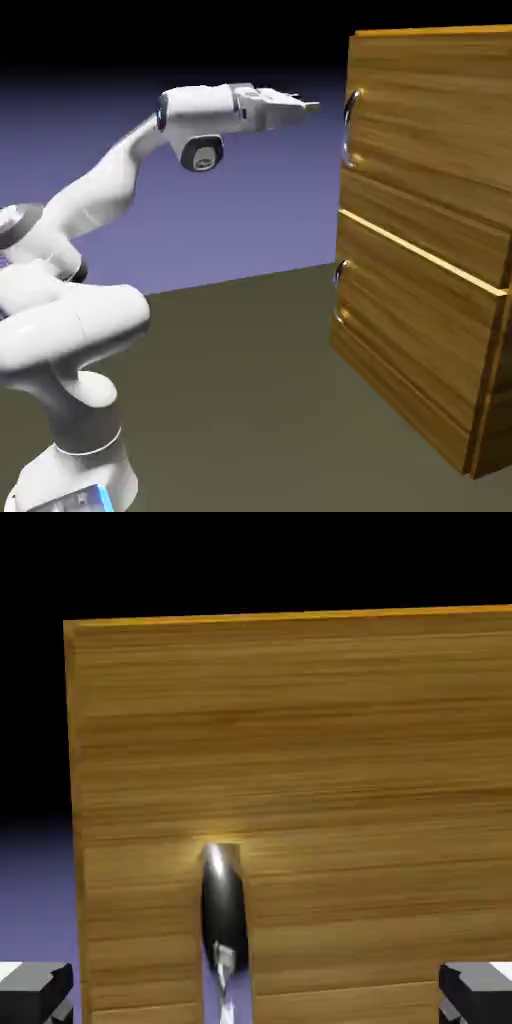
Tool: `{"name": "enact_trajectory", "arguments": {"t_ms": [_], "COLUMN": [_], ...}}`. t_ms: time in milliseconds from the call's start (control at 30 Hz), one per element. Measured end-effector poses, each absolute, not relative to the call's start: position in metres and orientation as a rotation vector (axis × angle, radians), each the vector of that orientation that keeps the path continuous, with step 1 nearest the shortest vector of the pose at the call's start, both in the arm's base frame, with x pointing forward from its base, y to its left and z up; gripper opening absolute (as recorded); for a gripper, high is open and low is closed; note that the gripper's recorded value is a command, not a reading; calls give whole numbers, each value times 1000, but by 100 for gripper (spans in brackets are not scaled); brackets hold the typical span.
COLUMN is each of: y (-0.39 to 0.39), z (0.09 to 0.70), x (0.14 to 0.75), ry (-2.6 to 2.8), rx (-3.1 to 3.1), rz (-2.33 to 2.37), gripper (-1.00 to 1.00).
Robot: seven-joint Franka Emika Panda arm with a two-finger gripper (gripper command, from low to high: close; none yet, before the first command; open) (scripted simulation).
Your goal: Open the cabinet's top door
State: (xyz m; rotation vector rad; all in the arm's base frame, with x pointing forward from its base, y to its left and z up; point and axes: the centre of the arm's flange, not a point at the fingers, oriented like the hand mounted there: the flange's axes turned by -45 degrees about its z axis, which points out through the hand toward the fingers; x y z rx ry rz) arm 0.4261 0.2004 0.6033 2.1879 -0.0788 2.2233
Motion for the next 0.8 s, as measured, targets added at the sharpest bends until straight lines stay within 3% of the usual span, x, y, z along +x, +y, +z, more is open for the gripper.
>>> {"name": "enact_trajectory", "arguments": {"t_ms": [200,233,800], "y": [199,198,124], "z": [580,580,580], "x": [487,499,356], "ry": [-44,-45,388], "rx": [2200,2201,2368], "rz": [2201,2201,2369], "gripper": [0,-100,-100]}}
